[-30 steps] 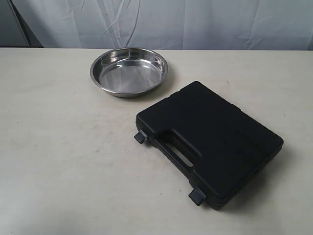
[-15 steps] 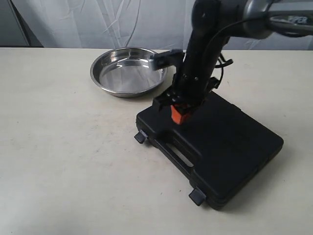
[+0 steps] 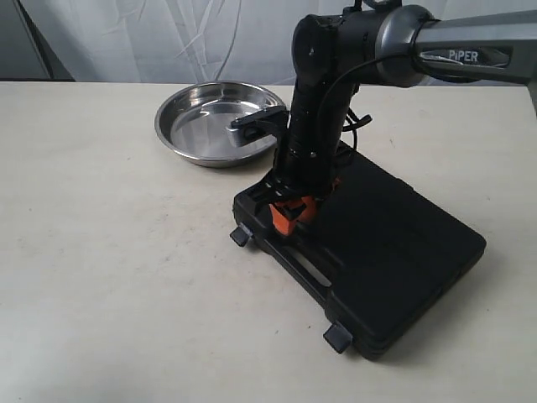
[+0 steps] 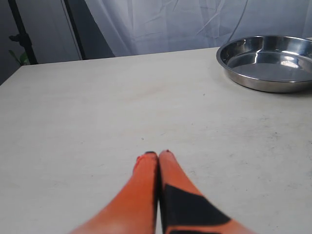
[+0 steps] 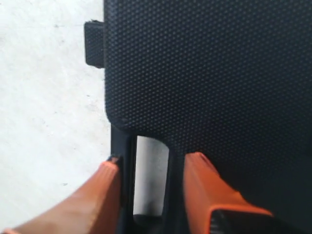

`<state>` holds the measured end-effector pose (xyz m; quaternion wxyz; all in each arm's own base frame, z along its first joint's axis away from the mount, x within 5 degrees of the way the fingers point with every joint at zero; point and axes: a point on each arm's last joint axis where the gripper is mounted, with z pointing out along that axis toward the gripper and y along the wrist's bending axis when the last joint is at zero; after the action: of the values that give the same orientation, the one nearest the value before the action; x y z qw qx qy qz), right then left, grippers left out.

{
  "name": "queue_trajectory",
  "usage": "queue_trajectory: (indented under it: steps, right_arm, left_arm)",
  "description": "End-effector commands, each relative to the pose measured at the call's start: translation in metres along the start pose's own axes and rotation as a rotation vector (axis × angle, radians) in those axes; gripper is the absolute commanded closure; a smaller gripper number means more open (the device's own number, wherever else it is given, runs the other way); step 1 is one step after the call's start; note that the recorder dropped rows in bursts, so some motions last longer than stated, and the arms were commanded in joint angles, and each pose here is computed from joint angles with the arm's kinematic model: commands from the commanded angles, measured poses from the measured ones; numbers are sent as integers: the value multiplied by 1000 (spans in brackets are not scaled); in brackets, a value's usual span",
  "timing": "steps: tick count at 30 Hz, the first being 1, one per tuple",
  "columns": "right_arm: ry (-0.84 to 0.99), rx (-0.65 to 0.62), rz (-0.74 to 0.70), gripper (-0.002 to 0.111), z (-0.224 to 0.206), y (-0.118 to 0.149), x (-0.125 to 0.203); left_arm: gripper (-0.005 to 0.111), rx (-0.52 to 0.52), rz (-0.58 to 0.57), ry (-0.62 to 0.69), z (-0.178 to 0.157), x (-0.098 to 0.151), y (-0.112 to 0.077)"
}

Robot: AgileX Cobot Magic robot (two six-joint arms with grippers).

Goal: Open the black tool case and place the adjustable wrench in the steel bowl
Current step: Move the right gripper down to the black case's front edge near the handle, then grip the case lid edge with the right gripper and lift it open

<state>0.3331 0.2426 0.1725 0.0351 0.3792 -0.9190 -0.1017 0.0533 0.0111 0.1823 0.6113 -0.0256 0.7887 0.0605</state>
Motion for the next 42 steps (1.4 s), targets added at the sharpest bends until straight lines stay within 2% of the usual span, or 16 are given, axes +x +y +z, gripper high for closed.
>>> queue_trajectory:
  steps: [1,9,18,39,41,42]
  right_arm:
    - [44,-45,-23,70,6,17,0]
    - [30,-23,-56,70,-2,35,1]
    - [31,78,-4,70,0,25,0]
    - [91,34,32,70,36,20,-5]
    - [88,32,32,72,35,20,-5]
    - [89,32,32,77,34,20,-5]
  left_arm:
    - [107,-2,0,-15,0,-2,0]
    - [107,-2,0,-15,0,-2,0]
    - [107,-2,0,-15,0,-2,0]
    - [107,-2,0,-15,0,-2,0]
    - [107,-2,0,-15,0,-2,0]
    - [107,-2,0,-15,0,-2,0]
